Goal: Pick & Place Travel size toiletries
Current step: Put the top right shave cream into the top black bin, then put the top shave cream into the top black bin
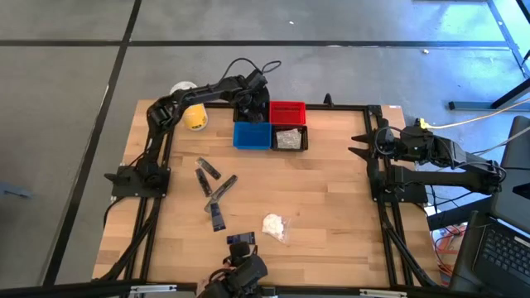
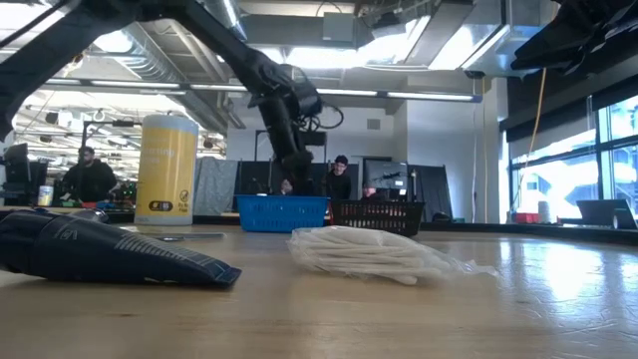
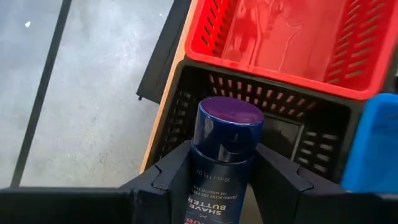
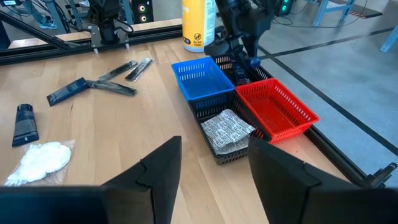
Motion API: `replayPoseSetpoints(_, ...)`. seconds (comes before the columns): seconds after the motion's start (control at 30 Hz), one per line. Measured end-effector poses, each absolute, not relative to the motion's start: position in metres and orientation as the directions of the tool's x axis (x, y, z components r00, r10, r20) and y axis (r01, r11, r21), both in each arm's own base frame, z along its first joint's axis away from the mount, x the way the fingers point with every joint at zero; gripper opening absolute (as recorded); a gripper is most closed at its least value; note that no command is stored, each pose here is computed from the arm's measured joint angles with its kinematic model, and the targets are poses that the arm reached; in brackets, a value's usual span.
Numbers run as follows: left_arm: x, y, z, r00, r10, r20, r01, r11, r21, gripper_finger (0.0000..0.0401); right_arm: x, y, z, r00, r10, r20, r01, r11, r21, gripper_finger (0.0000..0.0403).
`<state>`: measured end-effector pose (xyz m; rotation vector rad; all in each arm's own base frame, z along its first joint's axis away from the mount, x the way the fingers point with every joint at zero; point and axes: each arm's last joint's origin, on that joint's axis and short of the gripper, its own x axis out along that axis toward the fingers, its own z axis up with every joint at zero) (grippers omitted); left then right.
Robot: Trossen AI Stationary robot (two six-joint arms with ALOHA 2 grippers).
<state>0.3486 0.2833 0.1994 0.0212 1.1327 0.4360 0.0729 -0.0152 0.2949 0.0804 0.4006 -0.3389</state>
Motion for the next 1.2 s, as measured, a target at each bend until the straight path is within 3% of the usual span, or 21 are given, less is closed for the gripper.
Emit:
replayPoseSetpoints(0.63, 0.351, 0.288, 0.182, 0.317, 0.348, -0.882, -0.317, 0.915, 0.247, 0.0146, 0.073, -0.015, 0.295, 0.866, -0.307, -0.395, 0.339, 0.941, 0.010, 0.0159)
replayPoseSetpoints(0.97, 0.352, 0.289, 0.183, 0.317, 0.367, -0.875, -0.320, 0.909, 0.266, 0.0194, 0.073, -0.015, 0.295, 0.866, -0.307, -0.395, 0.339, 0.941, 0.011, 0.0139)
replayPoseSetpoints(1.2, 0.350, 0.288, 0.185, 0.303, 0.373, -0.877, -0.288, 0.913, 0.289, 0.0200, 0.073, -0.015, 0.295, 0.866, -0.308, -0.395, 0.339, 0.941, 0.010, 0.0127)
